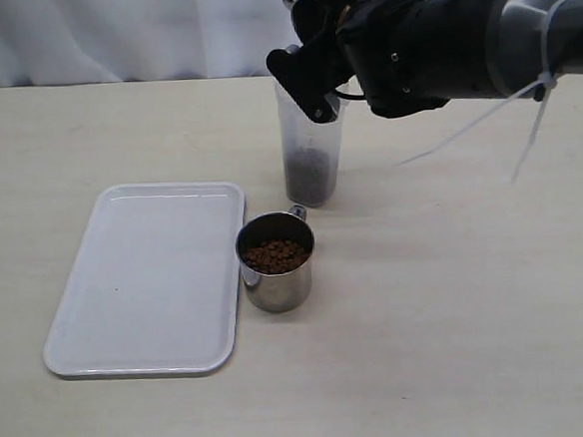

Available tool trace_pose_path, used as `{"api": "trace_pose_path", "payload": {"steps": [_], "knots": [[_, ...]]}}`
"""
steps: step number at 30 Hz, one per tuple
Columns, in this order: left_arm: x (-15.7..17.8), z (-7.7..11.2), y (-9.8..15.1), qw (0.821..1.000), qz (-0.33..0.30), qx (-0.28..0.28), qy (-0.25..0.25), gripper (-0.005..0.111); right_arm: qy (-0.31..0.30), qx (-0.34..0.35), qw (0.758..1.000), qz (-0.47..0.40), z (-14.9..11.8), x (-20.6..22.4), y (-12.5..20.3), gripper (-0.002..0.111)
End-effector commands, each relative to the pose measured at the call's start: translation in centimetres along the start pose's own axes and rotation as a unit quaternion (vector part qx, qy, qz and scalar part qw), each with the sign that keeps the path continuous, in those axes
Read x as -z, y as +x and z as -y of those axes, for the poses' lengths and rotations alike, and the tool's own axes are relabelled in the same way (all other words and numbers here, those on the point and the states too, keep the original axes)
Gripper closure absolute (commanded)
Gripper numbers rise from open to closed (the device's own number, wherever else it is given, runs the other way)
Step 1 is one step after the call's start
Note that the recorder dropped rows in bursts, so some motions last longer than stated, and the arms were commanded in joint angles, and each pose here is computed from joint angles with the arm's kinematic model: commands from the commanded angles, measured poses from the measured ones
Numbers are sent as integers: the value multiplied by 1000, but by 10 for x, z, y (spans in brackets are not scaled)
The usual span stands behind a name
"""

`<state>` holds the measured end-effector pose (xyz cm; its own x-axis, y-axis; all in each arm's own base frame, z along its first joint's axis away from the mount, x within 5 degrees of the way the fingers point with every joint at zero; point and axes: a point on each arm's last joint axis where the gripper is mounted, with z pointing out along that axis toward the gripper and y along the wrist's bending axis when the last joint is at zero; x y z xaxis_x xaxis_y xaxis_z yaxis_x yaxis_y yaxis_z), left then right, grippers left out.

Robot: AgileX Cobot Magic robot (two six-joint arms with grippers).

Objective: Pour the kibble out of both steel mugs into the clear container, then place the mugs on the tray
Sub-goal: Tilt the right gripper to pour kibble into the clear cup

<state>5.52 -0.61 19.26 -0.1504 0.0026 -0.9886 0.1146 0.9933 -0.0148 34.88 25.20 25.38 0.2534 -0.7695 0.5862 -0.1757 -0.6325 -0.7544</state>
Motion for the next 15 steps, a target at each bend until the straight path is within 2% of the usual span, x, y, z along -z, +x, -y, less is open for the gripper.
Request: {"api": "trace_pose_path", "payload": {"steps": [1, 15], "knots": [[0, 0, 1, 1000, 2, 1, 0, 107, 11, 10, 1000, -8, 6, 5, -1, 104], [0, 0, 1, 1000, 2, 1, 0, 107, 8, 36, 999, -19, 6, 6, 0, 104]]}}
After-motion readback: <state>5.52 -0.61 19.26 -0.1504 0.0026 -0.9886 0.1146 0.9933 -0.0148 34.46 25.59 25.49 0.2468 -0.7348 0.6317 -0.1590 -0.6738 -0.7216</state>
